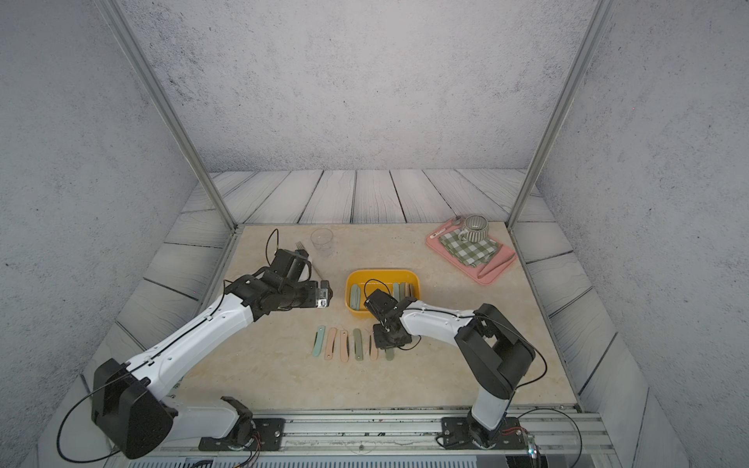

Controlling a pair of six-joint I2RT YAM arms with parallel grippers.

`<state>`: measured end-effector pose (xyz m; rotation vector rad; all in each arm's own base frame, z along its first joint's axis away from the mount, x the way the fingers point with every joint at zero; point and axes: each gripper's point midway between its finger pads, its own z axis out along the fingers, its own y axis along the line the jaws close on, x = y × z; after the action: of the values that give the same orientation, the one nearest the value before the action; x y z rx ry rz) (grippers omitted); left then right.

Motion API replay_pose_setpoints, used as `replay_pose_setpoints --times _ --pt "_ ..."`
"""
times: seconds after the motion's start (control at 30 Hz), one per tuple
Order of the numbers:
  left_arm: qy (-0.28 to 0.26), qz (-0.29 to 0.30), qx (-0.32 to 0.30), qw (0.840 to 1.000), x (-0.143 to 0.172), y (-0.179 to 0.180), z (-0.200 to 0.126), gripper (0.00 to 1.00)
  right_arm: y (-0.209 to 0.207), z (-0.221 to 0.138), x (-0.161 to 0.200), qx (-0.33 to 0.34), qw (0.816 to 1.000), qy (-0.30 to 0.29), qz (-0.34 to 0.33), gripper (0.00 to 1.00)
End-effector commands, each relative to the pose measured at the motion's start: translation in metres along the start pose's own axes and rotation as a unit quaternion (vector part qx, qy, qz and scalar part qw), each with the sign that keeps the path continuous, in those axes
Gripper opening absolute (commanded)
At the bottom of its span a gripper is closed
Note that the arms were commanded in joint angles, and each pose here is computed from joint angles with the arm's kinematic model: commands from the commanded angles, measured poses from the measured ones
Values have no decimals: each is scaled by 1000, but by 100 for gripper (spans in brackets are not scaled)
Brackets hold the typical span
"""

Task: Take the fruit knife out of the storage box
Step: Place the fruit knife at the center of the board.

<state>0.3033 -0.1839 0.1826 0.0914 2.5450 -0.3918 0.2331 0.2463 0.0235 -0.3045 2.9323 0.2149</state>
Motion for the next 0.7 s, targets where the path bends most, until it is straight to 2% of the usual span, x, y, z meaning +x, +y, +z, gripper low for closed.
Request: replay_pose_setpoints --times 0.0,0.13,0.27,0.67 --pt "-7 3 5 1000 -6 -1 -2 99 -3 0 -3 15 1000 -3 4 24" --pt "-7 3 6 1000 -6 -1 -1 99 -3 0 -3 15 1000 -2 5 34" --pt "-6 3 5 1000 -6 -1 -1 99 -3 -1 -4 15 1000 -3 2 40" --pt "-6 4 8 1000 -6 -2 -1 99 0 -27 -11 11 1000 -19 -12 45"
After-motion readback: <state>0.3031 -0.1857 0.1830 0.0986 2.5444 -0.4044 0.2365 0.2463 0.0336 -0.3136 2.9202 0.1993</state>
